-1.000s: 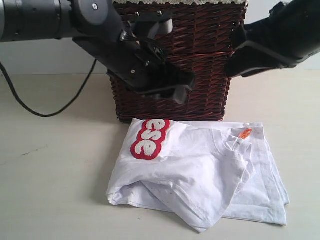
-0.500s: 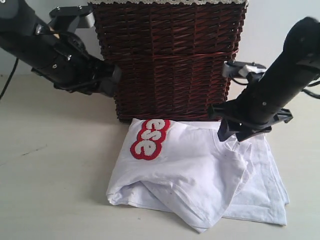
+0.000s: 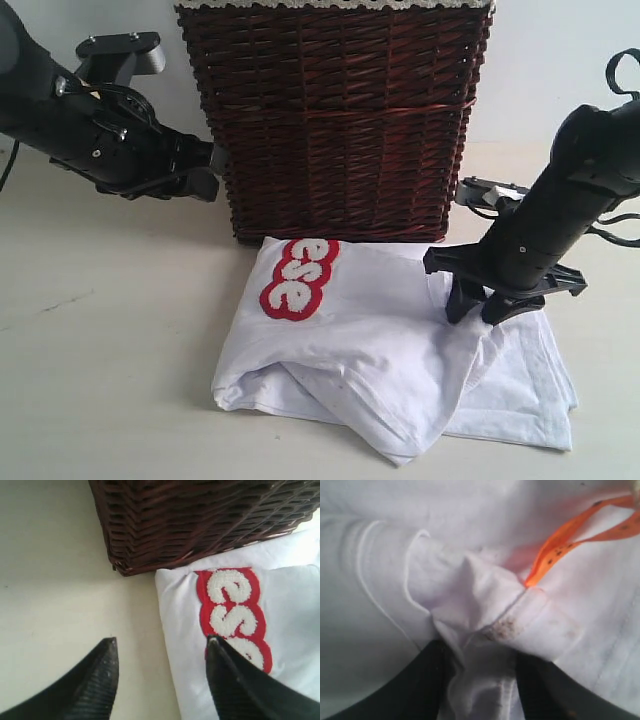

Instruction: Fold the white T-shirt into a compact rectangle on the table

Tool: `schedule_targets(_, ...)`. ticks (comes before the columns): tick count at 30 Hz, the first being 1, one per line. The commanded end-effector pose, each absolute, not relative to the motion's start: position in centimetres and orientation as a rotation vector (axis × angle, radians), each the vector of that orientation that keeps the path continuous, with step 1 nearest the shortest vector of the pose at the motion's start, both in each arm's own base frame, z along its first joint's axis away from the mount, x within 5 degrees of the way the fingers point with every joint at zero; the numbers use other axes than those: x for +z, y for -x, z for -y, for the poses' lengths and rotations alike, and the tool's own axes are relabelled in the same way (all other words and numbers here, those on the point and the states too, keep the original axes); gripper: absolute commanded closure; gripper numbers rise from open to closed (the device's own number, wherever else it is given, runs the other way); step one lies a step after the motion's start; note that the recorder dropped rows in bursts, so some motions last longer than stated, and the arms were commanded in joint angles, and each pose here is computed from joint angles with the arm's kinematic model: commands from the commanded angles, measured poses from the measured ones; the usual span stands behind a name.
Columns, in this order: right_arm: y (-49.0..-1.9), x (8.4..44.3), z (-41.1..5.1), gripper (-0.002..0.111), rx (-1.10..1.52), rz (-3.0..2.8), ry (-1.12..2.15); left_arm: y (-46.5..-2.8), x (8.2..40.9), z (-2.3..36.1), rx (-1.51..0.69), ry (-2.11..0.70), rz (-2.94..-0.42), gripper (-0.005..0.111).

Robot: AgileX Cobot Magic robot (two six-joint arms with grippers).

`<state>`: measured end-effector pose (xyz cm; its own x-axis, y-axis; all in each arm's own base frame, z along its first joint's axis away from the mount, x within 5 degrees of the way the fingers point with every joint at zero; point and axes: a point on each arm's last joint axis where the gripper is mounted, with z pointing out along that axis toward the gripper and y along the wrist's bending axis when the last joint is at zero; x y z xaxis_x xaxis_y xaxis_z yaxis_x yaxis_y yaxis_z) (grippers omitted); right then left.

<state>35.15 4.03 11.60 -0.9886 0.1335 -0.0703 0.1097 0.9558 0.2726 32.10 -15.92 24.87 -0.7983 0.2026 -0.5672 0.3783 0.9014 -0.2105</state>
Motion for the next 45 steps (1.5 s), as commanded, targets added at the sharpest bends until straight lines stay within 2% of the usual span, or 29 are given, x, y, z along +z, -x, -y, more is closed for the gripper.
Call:
schedule_targets(1, -35.2, 11.1, -5.2, 0.067, 0.551, -3.007, -0.124, -32.1, 25.2, 15.9, -0.436, -0.406, -2.488, 0.054)
schedule_targets(2, -35.2, 11.2, -5.3, 0.073, 0.573, -2.999, -0.109, -32.1, 25.2, 15.9, -0.436, -0.406, -2.488, 0.054)
schedule_targets(5, -35.1, 11.6, -5.4, 0.104, 0.595, -2.994, -0.037, -32.0, 25.2, 15.9, -0.433, -0.417, -2.492, 0.054)
schedule_targets(6, -35.1, 12.0, -5.4, 0.108, 0.595, -2.982, -0.015, -32.0, 25.2, 15.9, -0.433, -0.419, -2.492, 0.054)
schedule_targets(13, -34.7, 16.4, -5.1, 0.108, 0.528, -2.885, 0.06, -32.1, 25.2, 15.9, -0.428, -0.43, -2.481, 0.054)
schedule_targets(18, -33.9, 20.5, -3.0, 0.108, 0.192, -2.847, -0.019, -32.1, 25.2, 15.9, -0.428, -0.428, -2.48, 0.054)
schedule_targets(28, -32.2, 26.2, -0.3, 0.108, -0.173, -2.648, -0.151, -32.2, 25.3, 15.9, -0.427, -0.425, -2.471, 0.054)
schedule_targets(35, -32.7, 27.6, 2.6, 0.108, -0.609, -2.519, -0.231, -32.1, 25.2, 15.9, -0.428, -0.43, -2.485, 0.054)
schedule_targets(40, -33.6, 26.5, 5.0, 0.107, -0.865, -2.454, -0.289, -32.0, 25.2, 15.9, -0.427, -0.437, -2.487, 0.054)
schedule_targets(42, -34.0, 25.3, 6.1, 0.102, -0.933, -2.476, -0.313, -32.0, 25.2, 15.9, -0.427, -0.437, -2.487, 0.054)
schedule_targets(45, -34.4, 23.7, 8.0, 0.088, -1.069, -2.512, -0.323, -32.1, 25.2, 15.9, -0.427, -0.436, -2.484, 0.054)
